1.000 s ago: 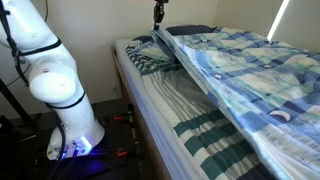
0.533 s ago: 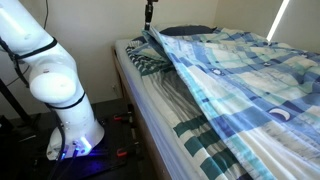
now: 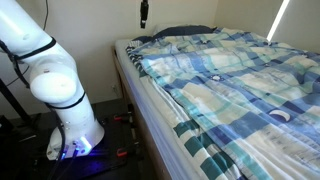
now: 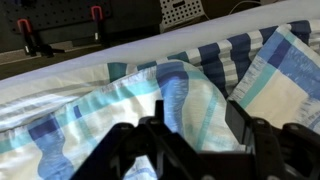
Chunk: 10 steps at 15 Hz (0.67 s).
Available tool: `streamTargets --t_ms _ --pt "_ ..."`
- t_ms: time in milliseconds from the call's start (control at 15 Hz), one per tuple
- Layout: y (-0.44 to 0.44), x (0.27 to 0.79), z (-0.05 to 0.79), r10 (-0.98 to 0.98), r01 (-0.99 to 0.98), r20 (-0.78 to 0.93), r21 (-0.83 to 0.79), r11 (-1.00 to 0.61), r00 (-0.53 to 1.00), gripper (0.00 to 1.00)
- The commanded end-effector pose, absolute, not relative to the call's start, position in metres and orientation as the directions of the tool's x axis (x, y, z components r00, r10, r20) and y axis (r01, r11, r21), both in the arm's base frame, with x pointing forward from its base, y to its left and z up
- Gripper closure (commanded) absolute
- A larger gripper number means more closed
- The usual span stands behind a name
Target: Straighten the blue and white blanket on the bed.
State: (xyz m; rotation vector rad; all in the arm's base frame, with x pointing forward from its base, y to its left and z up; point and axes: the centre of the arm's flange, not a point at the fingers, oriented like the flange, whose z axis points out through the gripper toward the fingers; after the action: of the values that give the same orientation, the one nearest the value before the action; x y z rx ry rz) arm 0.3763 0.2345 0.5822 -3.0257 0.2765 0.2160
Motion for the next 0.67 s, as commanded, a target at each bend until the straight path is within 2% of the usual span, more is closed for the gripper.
streamTargets --t_ms 0,67,600 --pt "0.242 0.375 0.598 -0.139 -0.150 -0.136 -0.070 -0.986 0.981 0.03" --pt "0.247 0.381 0.600 -0.111 -0.121 -0.125 -0.075 -0.990 0.986 0.00" --pt "0.302 0.438 0.592 0.245 0.225 -0.147 -0.138 -0.965 0.958 0.00"
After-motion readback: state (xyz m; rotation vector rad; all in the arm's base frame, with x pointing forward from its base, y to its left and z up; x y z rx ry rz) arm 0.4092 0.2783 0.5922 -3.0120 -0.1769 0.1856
